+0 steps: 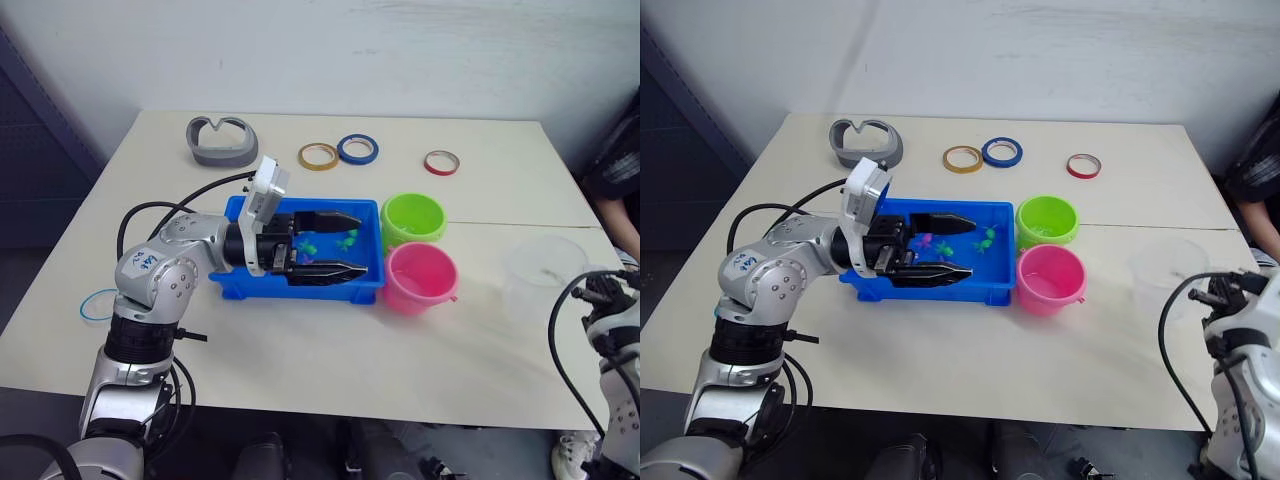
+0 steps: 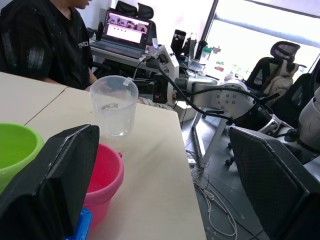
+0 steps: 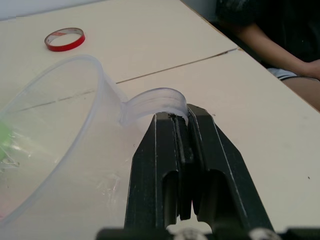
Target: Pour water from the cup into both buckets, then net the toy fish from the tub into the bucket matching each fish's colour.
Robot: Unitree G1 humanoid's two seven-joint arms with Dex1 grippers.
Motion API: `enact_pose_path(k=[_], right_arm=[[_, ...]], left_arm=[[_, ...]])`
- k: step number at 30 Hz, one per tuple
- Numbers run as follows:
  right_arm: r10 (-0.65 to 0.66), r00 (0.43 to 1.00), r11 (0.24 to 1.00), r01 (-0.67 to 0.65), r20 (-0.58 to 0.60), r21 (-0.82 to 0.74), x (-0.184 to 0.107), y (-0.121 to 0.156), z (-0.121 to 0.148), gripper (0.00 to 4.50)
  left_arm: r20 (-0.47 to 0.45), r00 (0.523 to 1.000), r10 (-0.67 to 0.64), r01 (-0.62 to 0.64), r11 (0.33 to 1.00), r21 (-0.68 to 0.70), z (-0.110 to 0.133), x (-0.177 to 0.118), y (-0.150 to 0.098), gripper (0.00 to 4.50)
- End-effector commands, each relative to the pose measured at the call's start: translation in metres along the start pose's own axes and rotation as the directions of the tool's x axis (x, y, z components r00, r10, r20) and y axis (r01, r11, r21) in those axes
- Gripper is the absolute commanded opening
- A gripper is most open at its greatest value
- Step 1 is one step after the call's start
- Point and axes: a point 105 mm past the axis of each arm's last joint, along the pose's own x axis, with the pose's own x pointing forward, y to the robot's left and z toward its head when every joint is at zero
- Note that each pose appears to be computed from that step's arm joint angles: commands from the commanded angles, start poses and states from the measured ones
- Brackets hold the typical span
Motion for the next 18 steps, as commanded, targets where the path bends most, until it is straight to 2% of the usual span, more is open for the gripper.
enact_pose_path(k=[1, 10, 12, 13, 18], right_arm=[[0.007, 0.999, 1.000, -0.008, 0.049, 0.022, -0.002, 0.004, 0.003, 0.01], [-0.001, 0.999, 1.000, 0.000, -0.038, -0.021, -0.007, -0.004, -0.033, 0.01], [-0.013, 0.999, 1.000, 0.012, -0.041, -0.028, -0.012, -0.007, -0.036, 0.72], [-0.018, 0.999, 0.999, 0.017, -0.043, -0.036, -0.014, -0.009, -0.037, 0.91], [-0.015, 0.999, 0.996, 0.010, -0.046, -0.091, -0.029, -0.009, -0.036, 3.22]], left_arm=[[-0.003, 0.998, -0.065, 0.066, 0.997, 0.044, 0.011, 0.004, -0.009, 4.50], [-0.006, 0.998, -0.065, 0.066, 0.997, 0.050, 0.011, 0.003, -0.004, 4.50], [-0.007, 0.998, -0.069, 0.069, 0.997, 0.045, 0.010, 0.002, -0.004, 4.50], [-0.009, 0.997, -0.072, 0.072, 0.996, 0.044, 0.010, 0.002, -0.005, 4.50], [-0.015, 0.996, -0.083, 0.084, 0.995, 0.046, 0.010, 0.003, -0.003, 4.50]])
